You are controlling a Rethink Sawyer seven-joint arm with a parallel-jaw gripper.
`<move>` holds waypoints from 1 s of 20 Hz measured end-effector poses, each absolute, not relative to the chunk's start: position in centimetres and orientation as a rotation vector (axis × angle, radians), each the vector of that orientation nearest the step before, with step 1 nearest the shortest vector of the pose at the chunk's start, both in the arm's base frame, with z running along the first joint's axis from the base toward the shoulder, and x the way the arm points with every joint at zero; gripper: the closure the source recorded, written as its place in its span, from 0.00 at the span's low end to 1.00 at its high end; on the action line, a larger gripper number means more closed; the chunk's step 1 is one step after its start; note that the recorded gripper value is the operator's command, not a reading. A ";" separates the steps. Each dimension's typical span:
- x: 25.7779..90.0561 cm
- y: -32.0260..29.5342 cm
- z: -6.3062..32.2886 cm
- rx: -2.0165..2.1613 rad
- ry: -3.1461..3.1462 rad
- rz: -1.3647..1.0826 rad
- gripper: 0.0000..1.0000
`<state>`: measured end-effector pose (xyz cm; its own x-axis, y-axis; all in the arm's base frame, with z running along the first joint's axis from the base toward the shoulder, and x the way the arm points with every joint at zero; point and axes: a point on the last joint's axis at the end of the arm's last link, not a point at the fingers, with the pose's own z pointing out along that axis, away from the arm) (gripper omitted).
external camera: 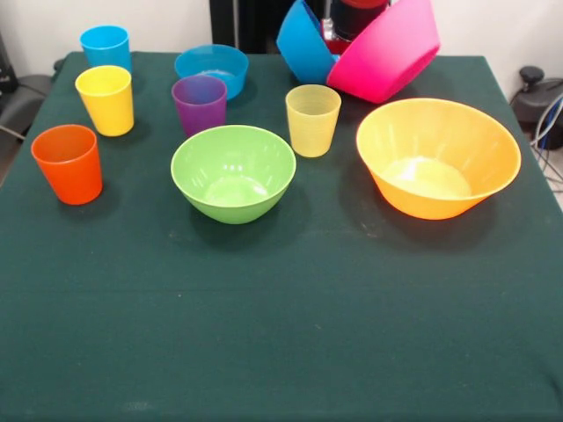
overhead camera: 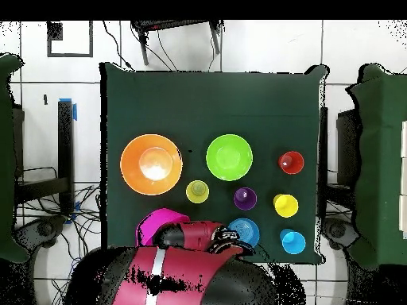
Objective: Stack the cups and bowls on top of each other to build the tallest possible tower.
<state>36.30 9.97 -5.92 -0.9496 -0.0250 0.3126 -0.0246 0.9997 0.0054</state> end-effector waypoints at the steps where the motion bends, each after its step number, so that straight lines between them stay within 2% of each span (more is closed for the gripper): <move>1: 35.9 9.8 -5.8 0.042 -2.869 0.034 0.00; 20: 36.2 7.2 -2.7 -0.065 -3.228 0.168 0.00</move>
<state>36.18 7.18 -2.73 -0.9950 0.0353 -0.0930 0.0447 0.9938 -0.1019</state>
